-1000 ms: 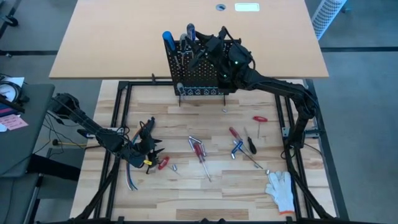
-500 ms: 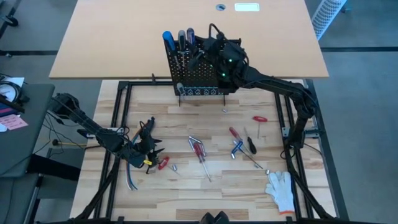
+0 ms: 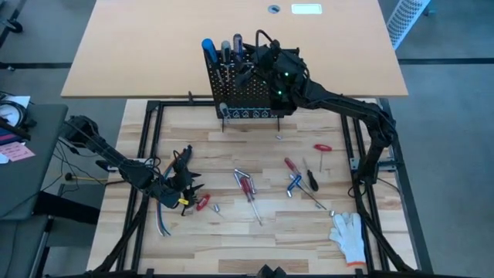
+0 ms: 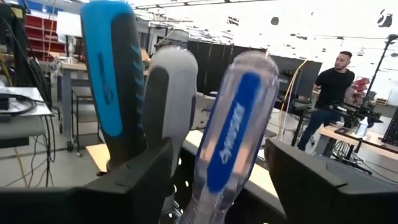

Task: Hang tools onto peg board
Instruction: Hang the blue screwdriver on the pegboard, then hang the red screwdriver on the pegboard

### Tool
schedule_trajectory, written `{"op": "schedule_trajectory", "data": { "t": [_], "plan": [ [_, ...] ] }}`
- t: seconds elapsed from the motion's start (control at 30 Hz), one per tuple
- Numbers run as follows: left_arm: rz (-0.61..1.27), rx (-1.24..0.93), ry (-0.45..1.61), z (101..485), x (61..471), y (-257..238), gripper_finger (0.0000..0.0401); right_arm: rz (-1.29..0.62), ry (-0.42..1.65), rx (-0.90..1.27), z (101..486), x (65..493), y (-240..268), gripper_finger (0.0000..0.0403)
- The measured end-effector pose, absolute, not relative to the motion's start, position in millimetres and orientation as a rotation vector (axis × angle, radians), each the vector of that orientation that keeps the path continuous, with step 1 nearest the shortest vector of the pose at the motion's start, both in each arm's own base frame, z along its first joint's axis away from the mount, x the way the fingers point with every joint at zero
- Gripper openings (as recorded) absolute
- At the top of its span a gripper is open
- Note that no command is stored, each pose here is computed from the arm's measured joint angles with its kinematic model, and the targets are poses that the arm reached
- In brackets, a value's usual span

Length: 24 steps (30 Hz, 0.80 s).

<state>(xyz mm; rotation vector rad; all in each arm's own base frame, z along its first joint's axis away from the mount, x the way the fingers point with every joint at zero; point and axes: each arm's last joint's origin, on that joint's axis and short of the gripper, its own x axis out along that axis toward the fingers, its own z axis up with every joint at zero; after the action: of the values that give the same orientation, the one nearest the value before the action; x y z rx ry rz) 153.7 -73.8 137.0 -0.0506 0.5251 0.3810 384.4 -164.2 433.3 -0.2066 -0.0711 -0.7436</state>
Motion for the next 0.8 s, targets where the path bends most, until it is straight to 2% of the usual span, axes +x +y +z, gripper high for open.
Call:
{"op": "schedule_trajectory", "data": {
  "t": [0.3,0.53,0.7,0.8],
  "plan": [
    [0.381,-0.05,0.525,137,154,-74,0.0185,-0.73,-0.03,-0.206,454,366,-137,0.027],
    [0.374,-0.053,0.53,137,154,-74,0.0185,-0.606,0.148,-0.24,465,342,-87,0.027],
    [0.375,-0.055,0.529,137,154,-74,0.0185,-0.428,0.372,-0.215,446,337,-32,0.027],
    [0.375,-0.058,0.529,137,154,-74,0.0185,-0.329,0.514,-0.179,417,340,4,0.027]
  ]
}}
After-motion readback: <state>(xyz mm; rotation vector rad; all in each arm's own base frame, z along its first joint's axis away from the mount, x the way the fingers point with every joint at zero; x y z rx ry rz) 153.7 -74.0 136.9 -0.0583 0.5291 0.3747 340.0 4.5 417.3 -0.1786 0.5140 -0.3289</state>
